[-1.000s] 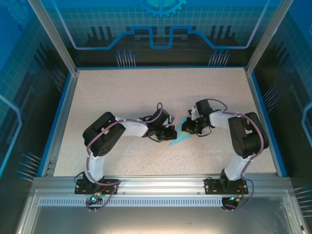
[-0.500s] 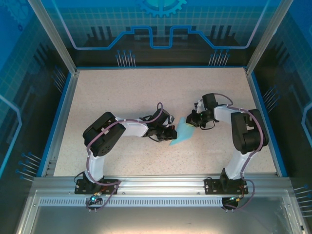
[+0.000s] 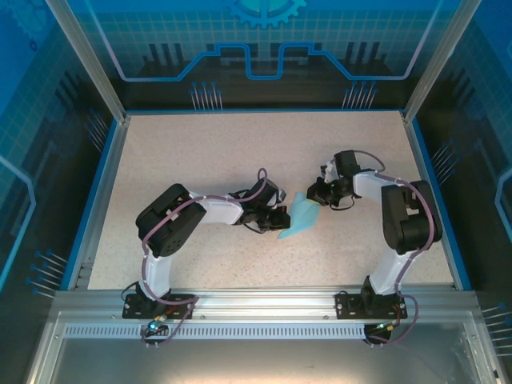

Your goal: Fold a paper plane with a square sheet of paper (pick it up from the middle)

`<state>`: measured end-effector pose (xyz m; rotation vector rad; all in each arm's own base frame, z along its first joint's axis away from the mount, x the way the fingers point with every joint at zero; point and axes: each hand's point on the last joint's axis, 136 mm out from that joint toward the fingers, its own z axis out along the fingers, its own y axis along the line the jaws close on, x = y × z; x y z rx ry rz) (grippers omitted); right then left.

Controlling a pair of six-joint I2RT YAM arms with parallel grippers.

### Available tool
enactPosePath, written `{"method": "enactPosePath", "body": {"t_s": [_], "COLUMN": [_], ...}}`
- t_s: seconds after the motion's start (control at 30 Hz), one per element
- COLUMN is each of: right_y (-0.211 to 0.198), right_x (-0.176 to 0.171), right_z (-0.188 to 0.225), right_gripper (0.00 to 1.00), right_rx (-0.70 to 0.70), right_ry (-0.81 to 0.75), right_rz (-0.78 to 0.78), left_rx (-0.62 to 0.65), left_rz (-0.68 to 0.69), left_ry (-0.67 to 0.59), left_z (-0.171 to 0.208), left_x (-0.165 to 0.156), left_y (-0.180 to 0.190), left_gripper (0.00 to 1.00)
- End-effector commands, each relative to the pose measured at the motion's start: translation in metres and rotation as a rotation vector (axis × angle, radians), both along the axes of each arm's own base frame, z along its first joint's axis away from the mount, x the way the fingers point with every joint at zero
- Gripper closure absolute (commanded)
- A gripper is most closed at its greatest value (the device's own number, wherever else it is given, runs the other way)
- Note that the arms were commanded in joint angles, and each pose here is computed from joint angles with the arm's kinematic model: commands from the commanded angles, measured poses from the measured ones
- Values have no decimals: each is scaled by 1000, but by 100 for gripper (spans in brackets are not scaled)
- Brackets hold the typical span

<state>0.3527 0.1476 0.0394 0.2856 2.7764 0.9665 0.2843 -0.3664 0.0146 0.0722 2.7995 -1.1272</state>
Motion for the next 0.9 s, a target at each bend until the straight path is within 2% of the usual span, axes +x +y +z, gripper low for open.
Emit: {"method": "enactPosePath", "body": {"t_s": [0.0, 0.37, 0.67, 0.87], "right_y": [14, 13, 25, 45], "right_x": [-17, -39, -41, -52], "right_z": [15, -4, -16, -11], "right_gripper": [90, 81, 84, 85], "right_rx": [17, 8, 73, 89], "right_ry": [-21, 22, 71, 71], "right_rz": [58, 54, 94, 190], "left_rx": [158, 157, 153, 154], "left_rz": [39, 93, 121, 134], "left_ry": [76, 74, 82, 86], "left_z": [-37, -35, -35, -36], "left_x": [-14, -9, -8, -8], "left_y": [25, 29, 30, 30], "left_gripper": [100, 100, 100, 100]}}
